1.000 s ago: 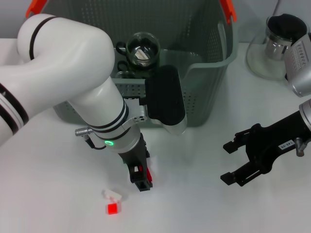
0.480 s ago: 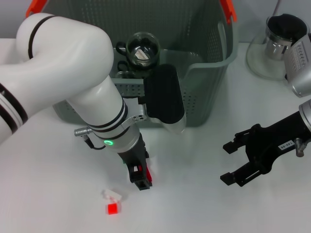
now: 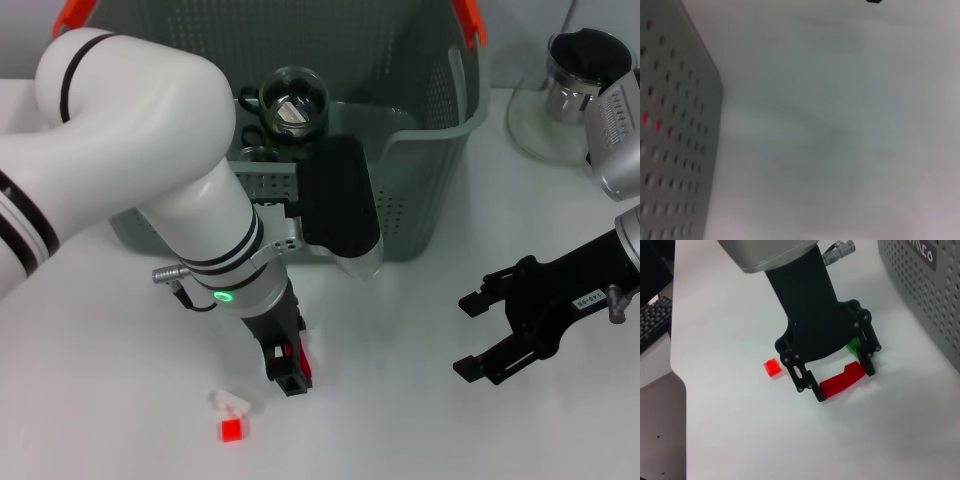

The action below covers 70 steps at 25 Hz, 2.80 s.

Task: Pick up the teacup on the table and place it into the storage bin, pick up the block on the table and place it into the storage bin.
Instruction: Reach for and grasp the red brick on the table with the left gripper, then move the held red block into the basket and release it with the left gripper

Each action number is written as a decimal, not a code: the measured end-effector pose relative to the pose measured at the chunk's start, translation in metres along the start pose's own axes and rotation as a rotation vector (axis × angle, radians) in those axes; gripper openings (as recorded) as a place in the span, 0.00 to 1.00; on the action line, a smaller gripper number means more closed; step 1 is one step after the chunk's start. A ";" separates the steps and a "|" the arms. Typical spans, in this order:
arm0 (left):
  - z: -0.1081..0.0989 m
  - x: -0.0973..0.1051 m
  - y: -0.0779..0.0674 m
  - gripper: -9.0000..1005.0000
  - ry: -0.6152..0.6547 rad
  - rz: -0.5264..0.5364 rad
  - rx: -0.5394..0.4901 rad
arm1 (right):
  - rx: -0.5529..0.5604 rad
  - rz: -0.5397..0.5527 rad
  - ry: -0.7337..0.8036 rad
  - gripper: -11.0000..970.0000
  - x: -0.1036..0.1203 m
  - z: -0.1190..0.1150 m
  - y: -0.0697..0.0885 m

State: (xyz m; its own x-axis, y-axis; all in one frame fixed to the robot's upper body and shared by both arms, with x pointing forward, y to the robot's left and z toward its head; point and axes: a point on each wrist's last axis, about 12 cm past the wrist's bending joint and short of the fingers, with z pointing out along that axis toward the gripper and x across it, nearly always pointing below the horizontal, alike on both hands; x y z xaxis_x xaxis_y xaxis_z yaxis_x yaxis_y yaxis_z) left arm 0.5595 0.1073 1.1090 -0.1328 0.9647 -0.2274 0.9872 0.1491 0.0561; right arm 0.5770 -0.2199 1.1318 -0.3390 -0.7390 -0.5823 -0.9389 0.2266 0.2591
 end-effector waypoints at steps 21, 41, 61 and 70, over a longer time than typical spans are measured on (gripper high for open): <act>-0.057 -0.003 -0.004 0.73 -0.191 -0.088 0.136 | 0.001 0.011 -0.005 0.97 0.003 -0.001 0.000; -0.185 0.061 0.094 0.77 -0.907 -0.487 -0.070 | -0.001 0.013 -0.005 0.97 0.004 0.000 0.000; -0.158 0.073 0.144 0.81 -0.800 -0.740 -0.342 | -0.001 0.009 -0.010 0.97 -0.001 0.003 0.000; -0.177 0.057 0.111 0.95 -0.792 -0.568 -0.249 | -0.001 0.008 -0.013 0.97 0.000 0.003 0.001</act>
State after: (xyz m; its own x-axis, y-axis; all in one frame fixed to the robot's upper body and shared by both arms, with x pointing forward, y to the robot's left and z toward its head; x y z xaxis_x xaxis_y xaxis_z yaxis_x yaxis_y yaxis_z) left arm 0.6459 0.2169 1.2744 -0.3923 0.3280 -0.8594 0.7372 0.6708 -0.0805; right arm 0.5760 -0.2177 1.1296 -0.3475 -0.7286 -0.5902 -0.9360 0.2319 0.2648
